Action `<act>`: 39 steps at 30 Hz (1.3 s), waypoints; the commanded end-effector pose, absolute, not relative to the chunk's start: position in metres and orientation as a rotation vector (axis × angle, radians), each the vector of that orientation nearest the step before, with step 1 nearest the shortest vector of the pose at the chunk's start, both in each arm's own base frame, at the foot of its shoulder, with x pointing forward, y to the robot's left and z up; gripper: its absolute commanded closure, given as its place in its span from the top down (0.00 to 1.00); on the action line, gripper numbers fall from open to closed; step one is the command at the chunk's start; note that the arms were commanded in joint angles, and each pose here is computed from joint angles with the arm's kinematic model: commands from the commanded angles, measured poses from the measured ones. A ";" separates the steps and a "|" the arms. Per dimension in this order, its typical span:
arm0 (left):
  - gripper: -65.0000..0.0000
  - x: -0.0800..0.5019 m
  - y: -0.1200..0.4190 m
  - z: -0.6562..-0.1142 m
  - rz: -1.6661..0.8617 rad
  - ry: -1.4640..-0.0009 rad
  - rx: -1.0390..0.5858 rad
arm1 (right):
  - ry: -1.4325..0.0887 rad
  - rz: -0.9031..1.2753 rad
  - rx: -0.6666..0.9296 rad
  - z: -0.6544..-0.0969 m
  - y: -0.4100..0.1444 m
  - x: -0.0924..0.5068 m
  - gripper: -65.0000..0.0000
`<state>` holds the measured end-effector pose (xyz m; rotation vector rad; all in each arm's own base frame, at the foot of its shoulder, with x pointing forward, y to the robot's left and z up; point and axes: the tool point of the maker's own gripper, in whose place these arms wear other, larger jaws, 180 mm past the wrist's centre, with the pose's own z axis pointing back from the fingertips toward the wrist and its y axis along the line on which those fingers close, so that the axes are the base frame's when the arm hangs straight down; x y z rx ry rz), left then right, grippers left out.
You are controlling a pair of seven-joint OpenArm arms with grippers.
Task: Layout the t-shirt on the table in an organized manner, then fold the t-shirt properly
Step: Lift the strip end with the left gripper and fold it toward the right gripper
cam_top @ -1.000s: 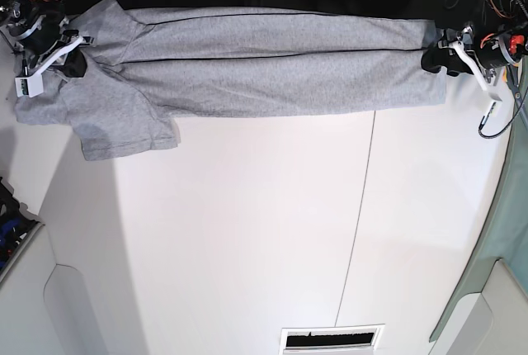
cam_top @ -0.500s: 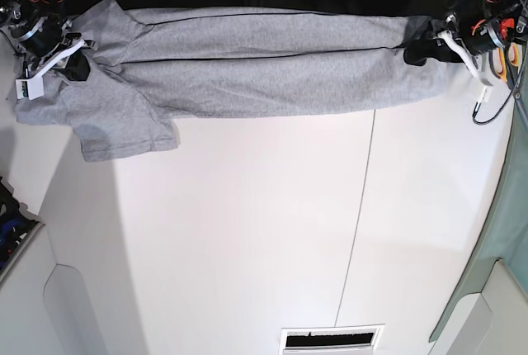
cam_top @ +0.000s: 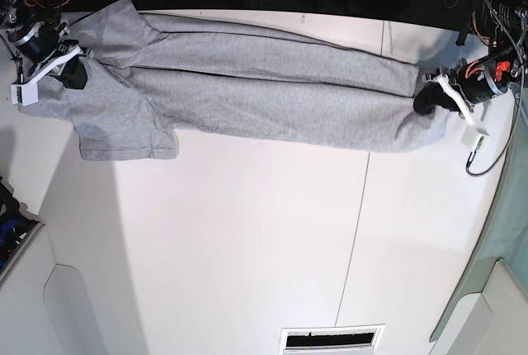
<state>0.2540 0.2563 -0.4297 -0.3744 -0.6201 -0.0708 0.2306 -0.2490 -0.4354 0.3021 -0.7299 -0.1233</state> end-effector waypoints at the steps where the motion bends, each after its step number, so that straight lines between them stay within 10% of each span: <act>1: 0.00 0.271 0.266 -0.414 -0.088 -0.675 -0.350 | -0.807 -0.119 0.307 -0.416 -0.255 0.249 0.00; 14: 0.00 0.331 0.317 -0.350 -0.194 -0.760 -0.158 | -0.877 -0.113 0.347 -0.391 -0.250 0.287 0.00; 32: 0.00 0.306 0.083 -0.389 -0.683 -0.648 -0.336 | -0.861 -0.228 0.290 -0.384 -0.296 0.272 0.00; 35: 0.28 0.304 0.072 -0.396 -0.662 -0.642 -0.365 | -0.826 -0.268 0.307 -0.385 -0.303 0.262 0.00; 39: 0.53 0.300 0.056 -0.404 -0.626 -0.622 -0.428 | -0.796 -0.278 0.317 -0.393 -0.302 0.250 0.54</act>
